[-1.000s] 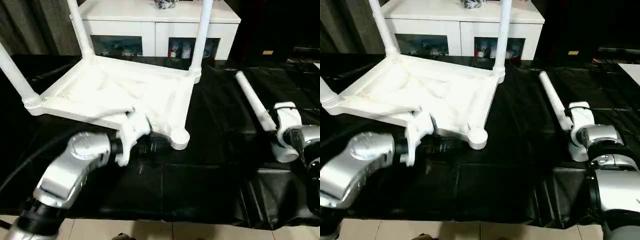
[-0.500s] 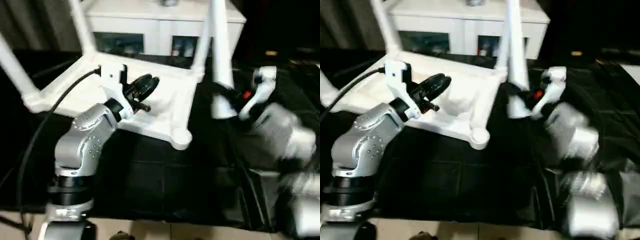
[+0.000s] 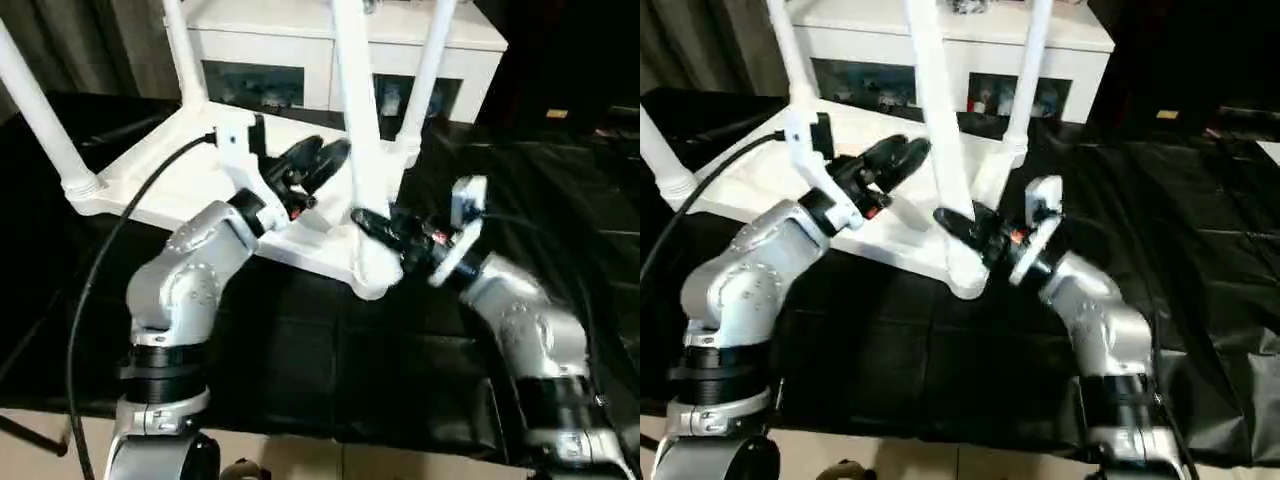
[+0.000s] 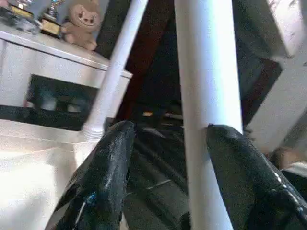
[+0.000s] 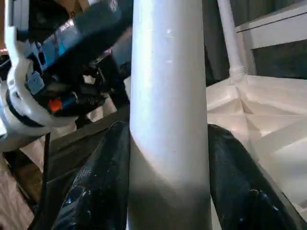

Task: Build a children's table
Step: Pick table leg

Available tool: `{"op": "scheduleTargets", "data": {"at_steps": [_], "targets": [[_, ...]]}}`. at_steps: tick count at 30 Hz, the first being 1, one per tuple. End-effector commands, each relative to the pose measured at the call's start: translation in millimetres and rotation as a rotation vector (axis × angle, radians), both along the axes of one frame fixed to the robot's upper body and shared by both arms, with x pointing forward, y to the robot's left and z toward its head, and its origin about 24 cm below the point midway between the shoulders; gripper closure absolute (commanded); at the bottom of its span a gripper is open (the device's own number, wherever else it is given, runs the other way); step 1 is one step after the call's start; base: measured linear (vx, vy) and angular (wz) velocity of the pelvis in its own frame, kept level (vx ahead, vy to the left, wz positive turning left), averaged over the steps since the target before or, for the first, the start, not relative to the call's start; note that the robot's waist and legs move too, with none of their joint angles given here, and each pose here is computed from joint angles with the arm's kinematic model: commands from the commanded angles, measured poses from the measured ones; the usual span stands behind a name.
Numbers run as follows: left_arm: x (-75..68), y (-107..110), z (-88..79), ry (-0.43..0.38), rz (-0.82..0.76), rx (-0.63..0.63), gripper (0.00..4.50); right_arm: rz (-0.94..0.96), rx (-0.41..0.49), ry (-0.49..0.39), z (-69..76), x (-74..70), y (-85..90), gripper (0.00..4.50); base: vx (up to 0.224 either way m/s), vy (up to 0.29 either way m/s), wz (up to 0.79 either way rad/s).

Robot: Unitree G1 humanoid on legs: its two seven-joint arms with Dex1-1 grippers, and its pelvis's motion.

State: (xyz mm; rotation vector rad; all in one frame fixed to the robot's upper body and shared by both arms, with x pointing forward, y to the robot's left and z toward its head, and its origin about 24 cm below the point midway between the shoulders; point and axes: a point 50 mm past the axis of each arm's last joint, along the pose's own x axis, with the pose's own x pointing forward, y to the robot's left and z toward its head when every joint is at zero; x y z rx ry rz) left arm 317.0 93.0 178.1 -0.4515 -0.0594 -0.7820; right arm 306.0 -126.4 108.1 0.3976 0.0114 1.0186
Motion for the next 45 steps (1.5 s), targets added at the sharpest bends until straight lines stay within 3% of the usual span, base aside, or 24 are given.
{"op": "scheduleTargets", "data": {"at_steps": [1, 4, 11, 18, 20, 28, 31, 33, 35, 38, 41, 45], "targets": [[-6.6, -11.8, 10.0, -0.03, -0.08, -0.022, 1.41, 0.076, -0.028, -0.027, 4.0, -5.1, 10.9, 2.66, 0.0, 0.0, 0.0], [-8.9, -12.6, 10.3, -0.027, -0.106, -0.031, 1.4, 0.075, -0.042, -0.026, 3.7, -5.5, 11.7, 2.66, 0.0, 0.0, 0.0], [-15.3, -13.2, 5.5, 0.044, -0.177, -0.056, 0.62, 0.063, -0.049, -0.022, 6.8, -4.3, 7.8, 2.66, 0.0, 0.0, 0.0], [-11.6, -8.5, 6.0, 0.04, -0.153, -0.038, 0.51, 0.113, -0.072, -0.033, 7.3, -8.4, 9.7, 2.66, 0.0, 0.0, 0.0], [-9.7, -5.5, 6.0, 0.058, -0.147, -0.033, 0.87, 0.128, -0.083, -0.036, 7.1, -10.0, 9.8, 2.66, 0.0, 0.0, 0.0], [-8.2, 1.1, 5.8, 0.076, -0.176, -0.021, 1.31, 0.16, -0.121, -0.042, 4.3, -13.1, 9.7, 2.66, 0.0, 0.0, 0.0], [-7.5, 3.2, 6.6, 0.078, -0.172, -0.022, 1.75, 0.157, -0.123, -0.044, 5.2, -12.4, 8.5, 2.66, 0.0, 0.0, 0.0], [-7.3, 3.8, 6.8, 0.079, -0.171, -0.024, 1.74, 0.157, -0.123, -0.045, 5.7, -12.2, 8.0, 2.66, 0.0, 0.0, 0.0], [-7.3, 4.3, 7.1, 0.08, -0.174, -0.023, 2.19, 0.157, -0.125, -0.045, 5.9, -12.3, 7.4, 2.66, 0.0, 0.0, 0.0], [-6.3, 5.6, 6.8, 0.085, -0.17, -0.007, 2.17, 0.156, -0.135, -0.046, 5.8, -12.2, 6.5, 2.66, 0.0, 0.0, 0.0], [-5.5, 6.2, 7.0, 0.09, -0.164, -0.004, 2.51, 0.155, -0.139, -0.048, 6.0, -11.7, 6.5, 2.66, 0.0, 0.0, 0.0], [-6.1, 6.3, 8.7, 0.08, -0.173, 0.014, 2.57, 0.14, -0.173, -0.056, 5.0, -9.6, 6.8, 2.66, 0.0, 0.0, 0.0]]}}
